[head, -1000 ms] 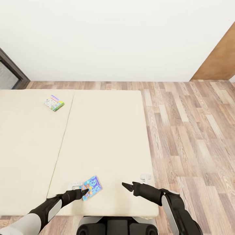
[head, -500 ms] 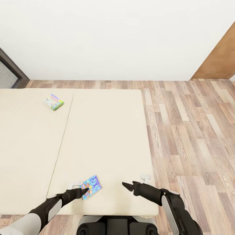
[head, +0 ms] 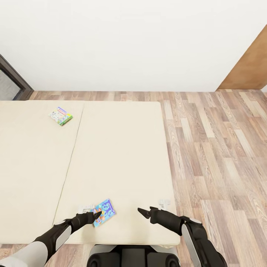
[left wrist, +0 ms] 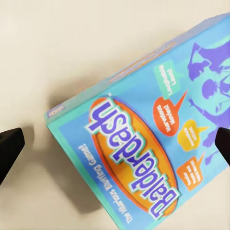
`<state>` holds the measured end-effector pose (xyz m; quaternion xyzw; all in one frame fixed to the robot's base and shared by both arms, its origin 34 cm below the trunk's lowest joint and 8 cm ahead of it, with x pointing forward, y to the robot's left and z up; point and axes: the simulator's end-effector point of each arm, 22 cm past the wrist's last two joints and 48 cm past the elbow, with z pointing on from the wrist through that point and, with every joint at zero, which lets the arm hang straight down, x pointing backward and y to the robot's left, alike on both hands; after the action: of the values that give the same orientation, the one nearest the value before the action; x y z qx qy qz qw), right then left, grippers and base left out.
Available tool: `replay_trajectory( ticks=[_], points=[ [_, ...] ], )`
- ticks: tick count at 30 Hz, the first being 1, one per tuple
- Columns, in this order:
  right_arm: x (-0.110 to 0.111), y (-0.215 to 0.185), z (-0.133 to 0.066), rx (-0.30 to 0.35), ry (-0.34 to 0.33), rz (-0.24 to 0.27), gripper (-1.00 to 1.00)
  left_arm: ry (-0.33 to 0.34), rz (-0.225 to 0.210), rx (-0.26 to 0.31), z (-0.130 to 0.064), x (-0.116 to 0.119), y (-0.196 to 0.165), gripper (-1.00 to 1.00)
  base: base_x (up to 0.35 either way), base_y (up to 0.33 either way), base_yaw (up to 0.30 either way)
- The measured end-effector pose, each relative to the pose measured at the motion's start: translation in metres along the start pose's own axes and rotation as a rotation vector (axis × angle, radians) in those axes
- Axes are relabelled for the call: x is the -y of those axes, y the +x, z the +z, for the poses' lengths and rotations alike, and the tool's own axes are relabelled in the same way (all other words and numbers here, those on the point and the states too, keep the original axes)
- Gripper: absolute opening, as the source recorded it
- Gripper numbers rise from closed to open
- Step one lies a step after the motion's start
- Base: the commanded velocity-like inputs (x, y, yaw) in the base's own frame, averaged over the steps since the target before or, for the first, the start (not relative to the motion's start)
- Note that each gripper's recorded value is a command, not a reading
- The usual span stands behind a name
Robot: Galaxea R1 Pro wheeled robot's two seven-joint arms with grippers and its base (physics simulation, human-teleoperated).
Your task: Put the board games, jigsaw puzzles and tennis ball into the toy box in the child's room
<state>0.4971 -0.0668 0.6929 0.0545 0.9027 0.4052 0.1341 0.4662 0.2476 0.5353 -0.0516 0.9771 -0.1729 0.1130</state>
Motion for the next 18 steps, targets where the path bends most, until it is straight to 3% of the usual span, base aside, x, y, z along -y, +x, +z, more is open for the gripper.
replay_trajectory(
  ticks=[18],
  points=[
    [0.024,0.01,-0.001,-0.016,0.078,-0.003,1.0,-0.01,0.001,0.001,-0.002,-0.007,-0.001,1.0,0.0,0.0,0.0]
  ],
)
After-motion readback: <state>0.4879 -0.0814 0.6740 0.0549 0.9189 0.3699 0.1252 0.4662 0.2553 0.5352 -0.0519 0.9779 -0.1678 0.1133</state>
